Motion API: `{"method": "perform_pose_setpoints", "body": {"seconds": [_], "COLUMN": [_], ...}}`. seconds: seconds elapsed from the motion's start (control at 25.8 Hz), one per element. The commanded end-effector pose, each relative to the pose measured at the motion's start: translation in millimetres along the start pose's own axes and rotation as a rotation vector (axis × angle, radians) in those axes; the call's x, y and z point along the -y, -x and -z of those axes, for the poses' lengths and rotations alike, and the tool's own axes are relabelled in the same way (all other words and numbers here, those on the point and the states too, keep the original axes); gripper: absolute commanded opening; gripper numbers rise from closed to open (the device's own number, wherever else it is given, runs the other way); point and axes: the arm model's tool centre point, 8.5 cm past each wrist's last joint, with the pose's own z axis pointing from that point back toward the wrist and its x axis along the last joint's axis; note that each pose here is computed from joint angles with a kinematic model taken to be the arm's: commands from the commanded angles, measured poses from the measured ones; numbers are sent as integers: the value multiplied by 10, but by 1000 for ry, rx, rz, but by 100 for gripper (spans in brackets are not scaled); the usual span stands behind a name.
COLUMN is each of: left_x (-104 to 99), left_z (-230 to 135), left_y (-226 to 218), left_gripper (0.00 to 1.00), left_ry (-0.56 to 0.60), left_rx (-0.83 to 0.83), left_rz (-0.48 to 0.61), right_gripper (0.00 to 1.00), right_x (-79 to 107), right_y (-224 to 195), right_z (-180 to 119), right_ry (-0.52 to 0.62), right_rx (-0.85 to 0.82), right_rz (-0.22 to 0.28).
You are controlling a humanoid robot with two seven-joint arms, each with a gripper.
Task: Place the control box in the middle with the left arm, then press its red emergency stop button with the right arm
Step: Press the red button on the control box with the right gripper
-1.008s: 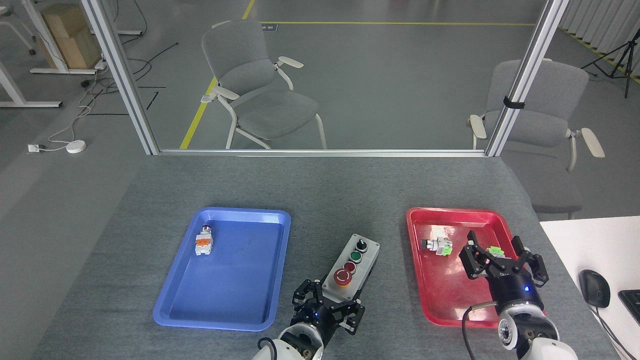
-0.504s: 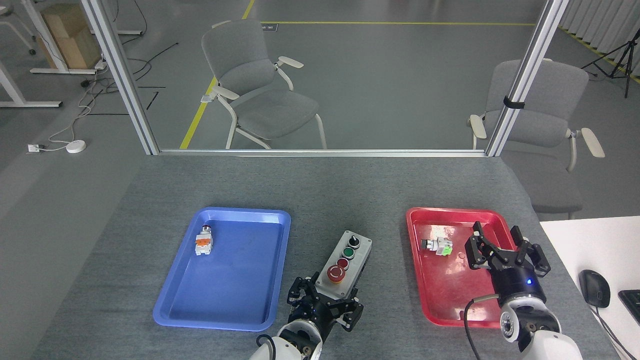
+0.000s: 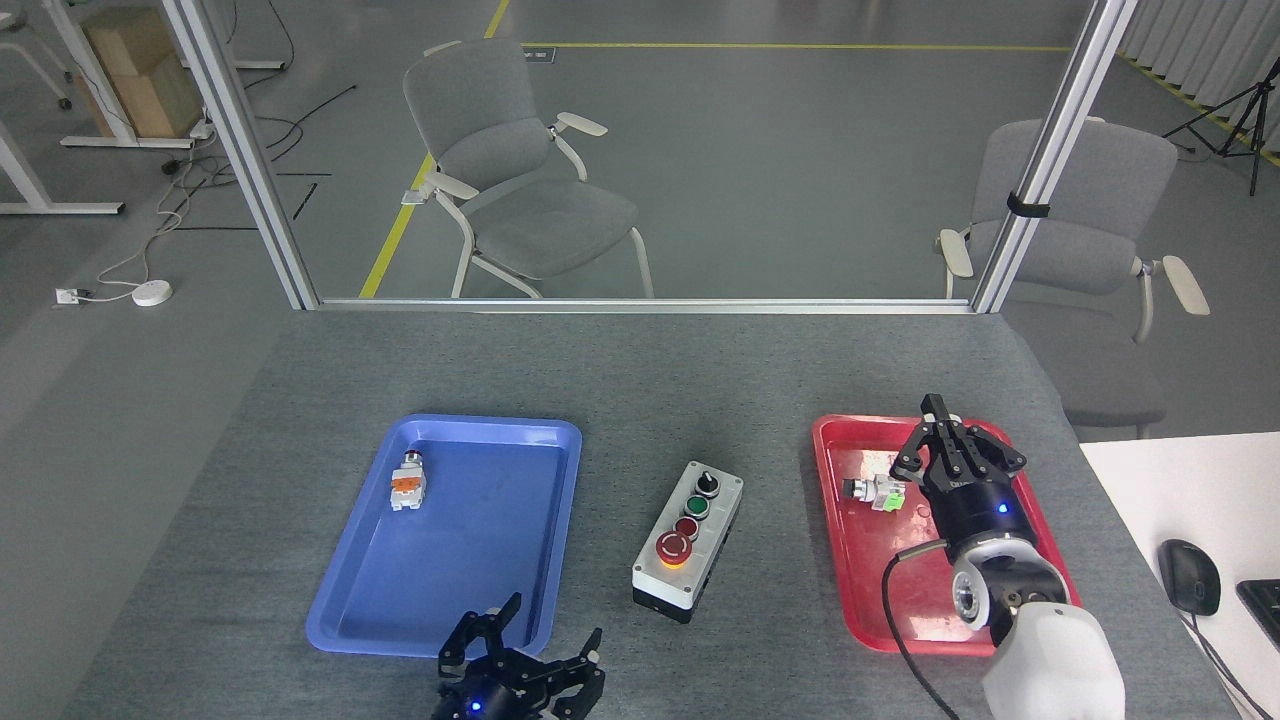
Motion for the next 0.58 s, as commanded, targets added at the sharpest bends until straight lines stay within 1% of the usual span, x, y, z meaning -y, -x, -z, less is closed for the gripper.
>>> {"method": "perform_pose_setpoints", "body": {"seconds": [0.0,0.12,0.19,0.27,0.39,0.54], "left_x": [-102,-245,-356,-438,-626,-729], "left_z": [-213,-279,-315,-336,-328,-354], "left_y": [504,953,1211,1357,1561,1719], "left_gripper": [98,98,98,98,98,98], "left_ry": [-41,-92,-127,-156,-213,-254], "left_rx": [-64,-130,-184,-222,-264,-298], "left_rz": [-25,-62,-78,-82,-100,-149], "right_gripper": [0,0,0,0,0,0], "right_x": [-85,-317,-429,-488,-564,-674], "right_y": [-643,-1321,-1629,-1782,-1895,-1953], "right_z": [231,271,208,156,80,-8], "right_ry": [-45,-114,-141,-157,-175,-203], "right_rx": [155,295,365,405,444,486], "right_rz": [-31,-46,-56,-61,-51,-40]}}
